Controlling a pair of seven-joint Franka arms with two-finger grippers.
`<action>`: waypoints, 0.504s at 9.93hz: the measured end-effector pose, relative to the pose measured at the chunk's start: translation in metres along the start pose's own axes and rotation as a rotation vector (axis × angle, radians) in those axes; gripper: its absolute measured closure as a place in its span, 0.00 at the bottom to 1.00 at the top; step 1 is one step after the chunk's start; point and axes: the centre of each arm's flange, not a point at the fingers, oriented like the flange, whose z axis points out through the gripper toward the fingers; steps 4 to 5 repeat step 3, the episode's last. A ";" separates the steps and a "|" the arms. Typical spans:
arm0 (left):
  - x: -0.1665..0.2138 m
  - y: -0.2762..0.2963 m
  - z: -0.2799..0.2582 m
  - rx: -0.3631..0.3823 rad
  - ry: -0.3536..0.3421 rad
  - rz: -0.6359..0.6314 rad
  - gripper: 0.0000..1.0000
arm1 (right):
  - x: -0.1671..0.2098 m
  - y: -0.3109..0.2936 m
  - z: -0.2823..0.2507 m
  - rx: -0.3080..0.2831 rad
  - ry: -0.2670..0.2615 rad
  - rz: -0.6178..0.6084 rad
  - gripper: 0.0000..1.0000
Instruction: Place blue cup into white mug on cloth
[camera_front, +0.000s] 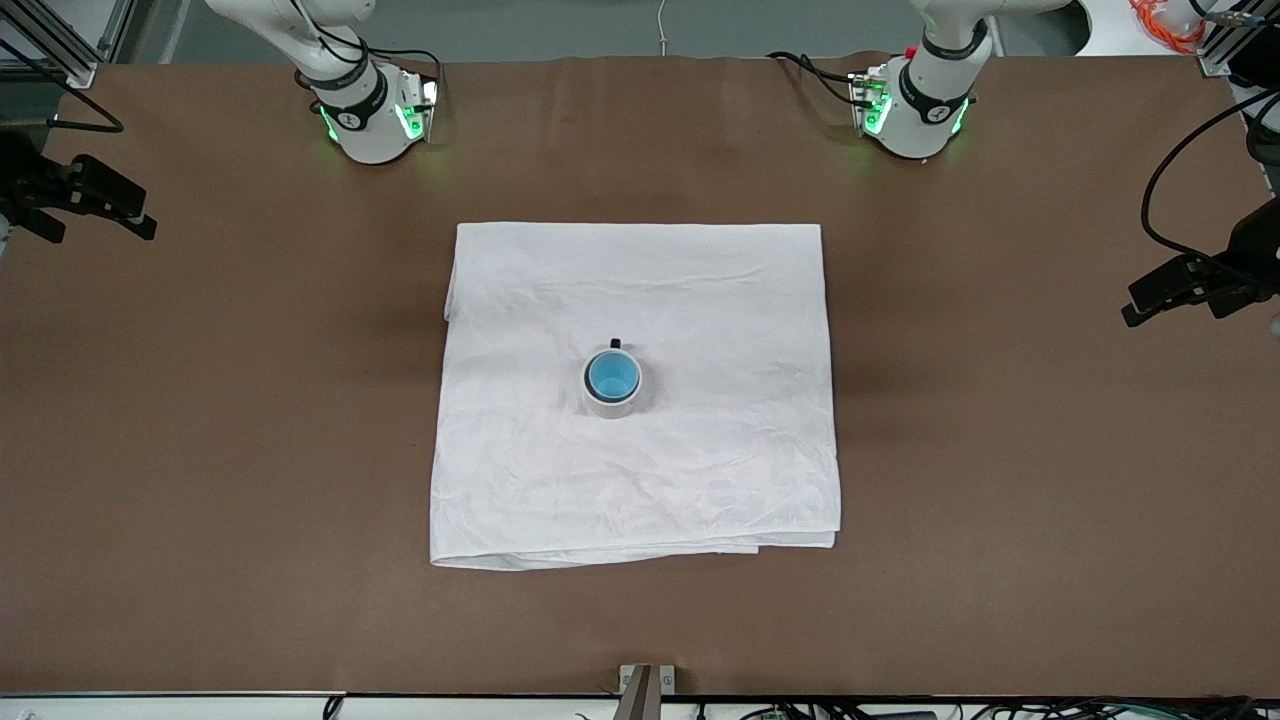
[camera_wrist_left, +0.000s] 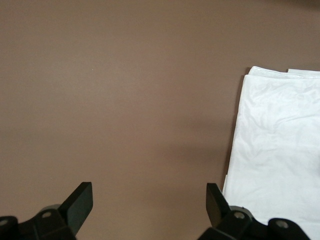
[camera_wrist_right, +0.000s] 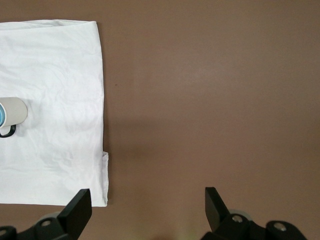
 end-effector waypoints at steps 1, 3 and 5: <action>0.004 0.000 -0.004 -0.001 0.012 0.000 0.00 | 0.000 0.000 0.000 0.000 0.000 0.000 0.00; 0.008 0.000 -0.006 -0.002 0.019 -0.001 0.00 | 0.000 0.000 0.000 0.000 0.000 0.000 0.00; 0.008 0.000 -0.006 -0.002 0.019 -0.001 0.00 | 0.000 0.000 0.000 0.000 0.000 0.000 0.00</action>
